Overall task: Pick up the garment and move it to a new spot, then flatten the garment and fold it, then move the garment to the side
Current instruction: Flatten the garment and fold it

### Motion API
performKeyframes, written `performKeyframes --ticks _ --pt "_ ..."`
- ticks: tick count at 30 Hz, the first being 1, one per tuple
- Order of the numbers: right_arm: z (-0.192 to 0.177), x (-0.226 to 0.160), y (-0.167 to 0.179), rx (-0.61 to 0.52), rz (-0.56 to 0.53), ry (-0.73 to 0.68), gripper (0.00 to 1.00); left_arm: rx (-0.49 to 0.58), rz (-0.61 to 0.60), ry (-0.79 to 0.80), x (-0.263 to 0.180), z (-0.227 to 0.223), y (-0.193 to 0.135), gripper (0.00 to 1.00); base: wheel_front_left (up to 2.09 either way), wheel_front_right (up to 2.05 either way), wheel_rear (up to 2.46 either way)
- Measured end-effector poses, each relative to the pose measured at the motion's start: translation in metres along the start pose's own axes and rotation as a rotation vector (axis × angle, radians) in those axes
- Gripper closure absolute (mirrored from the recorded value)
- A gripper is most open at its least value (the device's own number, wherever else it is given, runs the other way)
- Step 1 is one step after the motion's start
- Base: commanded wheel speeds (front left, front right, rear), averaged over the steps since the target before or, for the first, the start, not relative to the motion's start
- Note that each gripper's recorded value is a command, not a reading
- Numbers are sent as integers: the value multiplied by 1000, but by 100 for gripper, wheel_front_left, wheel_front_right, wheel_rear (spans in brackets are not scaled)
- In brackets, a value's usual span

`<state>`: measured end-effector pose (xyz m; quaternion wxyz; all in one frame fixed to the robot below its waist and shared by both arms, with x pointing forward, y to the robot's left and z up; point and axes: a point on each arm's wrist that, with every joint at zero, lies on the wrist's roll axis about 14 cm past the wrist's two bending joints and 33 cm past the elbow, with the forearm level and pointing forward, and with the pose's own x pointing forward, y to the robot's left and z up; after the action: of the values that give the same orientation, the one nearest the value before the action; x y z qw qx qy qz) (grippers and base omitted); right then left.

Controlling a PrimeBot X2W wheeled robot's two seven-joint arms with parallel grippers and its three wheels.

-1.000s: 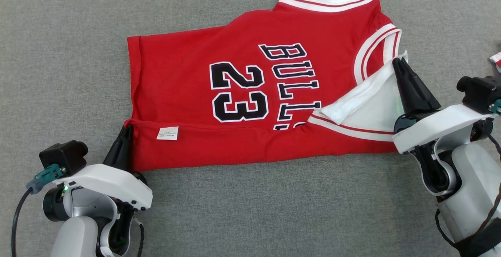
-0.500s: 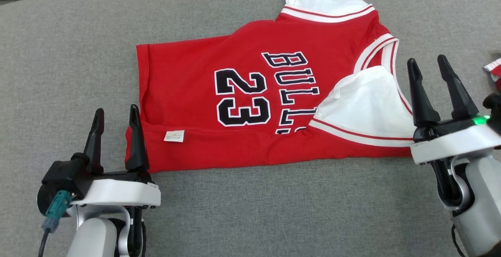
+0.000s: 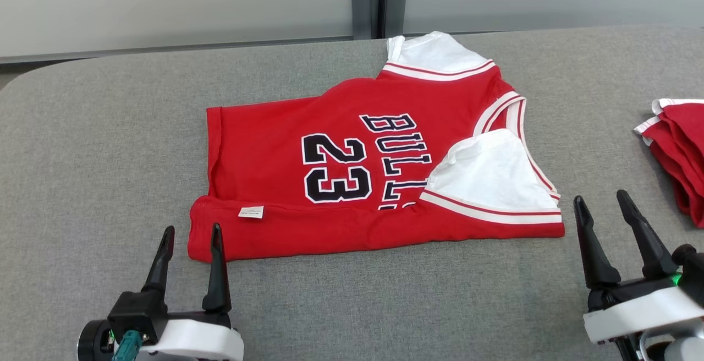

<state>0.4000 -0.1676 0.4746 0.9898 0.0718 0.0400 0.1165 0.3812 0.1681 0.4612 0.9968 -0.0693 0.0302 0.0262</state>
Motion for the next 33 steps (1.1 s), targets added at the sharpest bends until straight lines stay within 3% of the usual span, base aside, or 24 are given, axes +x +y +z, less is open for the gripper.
performKeyframes --ticks 6,23,30,33 --pt "4 -20 5 -4 -13 15 0 17 -13 39 -13 -11 1 0 0 0 0" --pt "11 -25 10 -2 -19 13 0 30 -12 59 -14 -14 5 0 0 0 0" --pt "-7 -19 8 16 -23 68 0 28 -24 83 -2 -17 2 0 0 0 0" --pt "-24 -12 2 25 -32 123 0 7 -33 170 0 -37 1 0 0 0 0"
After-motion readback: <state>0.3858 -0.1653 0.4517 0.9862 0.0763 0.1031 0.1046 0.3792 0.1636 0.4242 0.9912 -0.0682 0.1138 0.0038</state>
